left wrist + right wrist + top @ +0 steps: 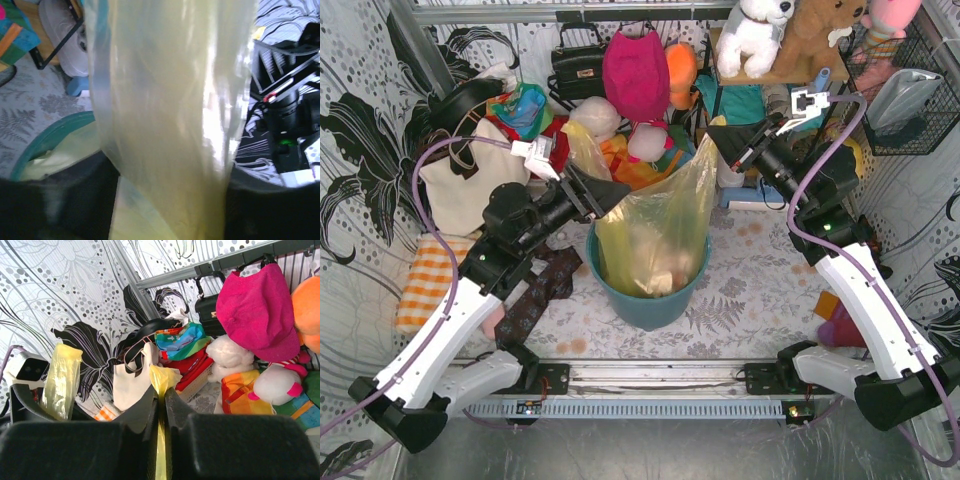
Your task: Tie the trash bag
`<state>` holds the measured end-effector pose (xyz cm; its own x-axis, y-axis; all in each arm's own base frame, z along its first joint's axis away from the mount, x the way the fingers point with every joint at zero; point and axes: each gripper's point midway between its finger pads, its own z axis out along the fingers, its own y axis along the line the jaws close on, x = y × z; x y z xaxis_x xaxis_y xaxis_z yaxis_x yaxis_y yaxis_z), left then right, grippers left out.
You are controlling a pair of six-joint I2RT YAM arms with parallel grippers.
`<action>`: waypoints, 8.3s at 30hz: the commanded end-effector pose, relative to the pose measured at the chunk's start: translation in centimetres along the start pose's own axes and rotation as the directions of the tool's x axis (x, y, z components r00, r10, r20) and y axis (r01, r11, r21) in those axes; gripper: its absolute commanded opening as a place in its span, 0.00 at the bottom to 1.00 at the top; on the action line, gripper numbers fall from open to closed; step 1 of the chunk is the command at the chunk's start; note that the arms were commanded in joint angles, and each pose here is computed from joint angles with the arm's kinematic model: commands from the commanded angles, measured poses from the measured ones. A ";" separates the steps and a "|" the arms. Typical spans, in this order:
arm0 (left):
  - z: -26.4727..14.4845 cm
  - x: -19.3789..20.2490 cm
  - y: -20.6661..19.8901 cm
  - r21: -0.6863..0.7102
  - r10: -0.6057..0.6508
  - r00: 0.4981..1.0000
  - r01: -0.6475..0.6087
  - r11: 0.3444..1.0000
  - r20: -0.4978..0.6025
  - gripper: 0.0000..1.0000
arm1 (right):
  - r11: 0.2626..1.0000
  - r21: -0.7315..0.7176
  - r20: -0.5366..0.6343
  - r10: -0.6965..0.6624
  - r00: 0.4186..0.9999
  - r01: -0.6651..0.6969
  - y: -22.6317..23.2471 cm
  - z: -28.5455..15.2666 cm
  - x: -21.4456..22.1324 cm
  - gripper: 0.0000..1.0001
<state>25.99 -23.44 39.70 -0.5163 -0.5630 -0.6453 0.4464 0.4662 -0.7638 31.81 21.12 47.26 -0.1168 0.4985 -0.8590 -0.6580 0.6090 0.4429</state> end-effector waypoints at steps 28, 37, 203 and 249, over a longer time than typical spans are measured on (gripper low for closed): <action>-1.3 -0.3 -3.9 0.210 0.036 0.999 -0.041 0.977 0.028 0.07 | 0.916 -0.400 -0.114 -0.041 0.993 -0.009 4.6 -4.6 3.8 0.98; -1.6 -0.1 -4.8 0.256 0.048 0.999 -0.052 0.965 0.020 0.05 | 0.800 -0.599 -0.115 -0.055 0.992 -0.025 6.3 -4.4 4.5 0.79; -6.7 3.0 -7.3 0.370 0.643 0.656 -0.528 0.765 -0.394 0.81 | 0.773 -0.621 -0.453 -0.492 0.744 0.133 13.4 -12.0 9.4 0.00; -5.0 5.2 -21.4 0.449 0.457 0.827 -0.290 0.845 -0.326 0.65 | 0.778 -0.616 -0.545 -0.532 0.648 0.120 12.3 -12.4 10.3 0.00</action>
<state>12.19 -31.60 50.79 -0.4860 0.0044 -0.8740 0.8365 0.2920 -0.4637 13.92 25.97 39.45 -0.1706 -0.3581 -0.9180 -0.9756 0.1919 0.1064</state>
